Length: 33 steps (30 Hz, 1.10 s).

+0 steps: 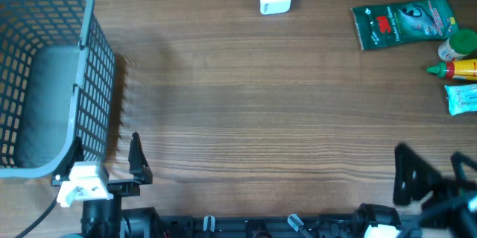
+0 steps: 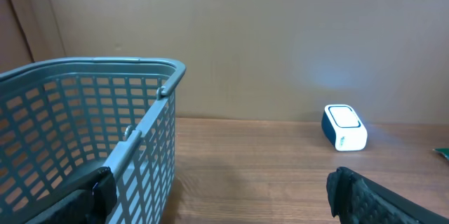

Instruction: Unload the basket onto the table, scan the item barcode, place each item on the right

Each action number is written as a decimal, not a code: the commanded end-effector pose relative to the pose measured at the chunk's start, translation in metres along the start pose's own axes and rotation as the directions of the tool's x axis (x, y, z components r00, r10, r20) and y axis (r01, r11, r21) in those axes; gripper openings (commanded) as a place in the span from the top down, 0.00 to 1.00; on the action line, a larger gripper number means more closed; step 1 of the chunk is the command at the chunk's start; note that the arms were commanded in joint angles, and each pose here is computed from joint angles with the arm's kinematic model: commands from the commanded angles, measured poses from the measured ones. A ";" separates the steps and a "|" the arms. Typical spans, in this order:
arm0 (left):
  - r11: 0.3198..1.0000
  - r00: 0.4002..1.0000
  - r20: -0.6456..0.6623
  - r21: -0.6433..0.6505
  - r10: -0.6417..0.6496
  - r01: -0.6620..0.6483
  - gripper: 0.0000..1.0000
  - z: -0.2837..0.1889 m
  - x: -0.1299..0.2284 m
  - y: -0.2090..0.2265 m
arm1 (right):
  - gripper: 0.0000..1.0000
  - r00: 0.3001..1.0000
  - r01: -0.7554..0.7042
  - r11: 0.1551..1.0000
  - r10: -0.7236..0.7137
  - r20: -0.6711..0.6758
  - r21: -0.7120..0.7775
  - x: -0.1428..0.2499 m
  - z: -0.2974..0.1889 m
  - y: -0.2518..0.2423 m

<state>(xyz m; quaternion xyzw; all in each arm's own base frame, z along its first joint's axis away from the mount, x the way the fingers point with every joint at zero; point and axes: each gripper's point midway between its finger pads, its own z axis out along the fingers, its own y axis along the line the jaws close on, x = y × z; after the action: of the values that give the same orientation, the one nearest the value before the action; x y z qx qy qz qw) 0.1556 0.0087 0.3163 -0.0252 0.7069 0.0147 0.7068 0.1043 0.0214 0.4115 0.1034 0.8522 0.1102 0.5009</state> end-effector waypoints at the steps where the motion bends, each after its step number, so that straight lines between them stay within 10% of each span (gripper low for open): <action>1: 1.000 1.000 0.009 -0.010 -0.009 0.010 0.00 -0.001 -0.001 0.002 | 0.00 0.998 0.045 0.998 -0.048 0.046 0.048 0.016 -0.006 -0.012; 19: 1.000 1.000 0.009 -0.010 -0.009 0.010 0.00 -0.001 -0.001 0.002 | 0.00 0.872 0.191 0.976 -0.120 0.475 -0.105 0.064 0.154 -0.035; 33: 1.000 1.000 0.009 -0.010 -0.009 0.010 0.00 -0.001 -0.001 0.002 | 0.00 0.843 0.227 0.967 -0.136 0.520 -0.115 0.103 0.213 -0.049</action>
<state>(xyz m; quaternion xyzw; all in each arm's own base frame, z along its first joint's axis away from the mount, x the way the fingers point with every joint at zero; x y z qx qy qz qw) 0.1556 0.0087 0.3164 -0.0252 0.7067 0.0147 0.7069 0.2350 0.0220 0.2297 0.0066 0.6766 0.1087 0.7283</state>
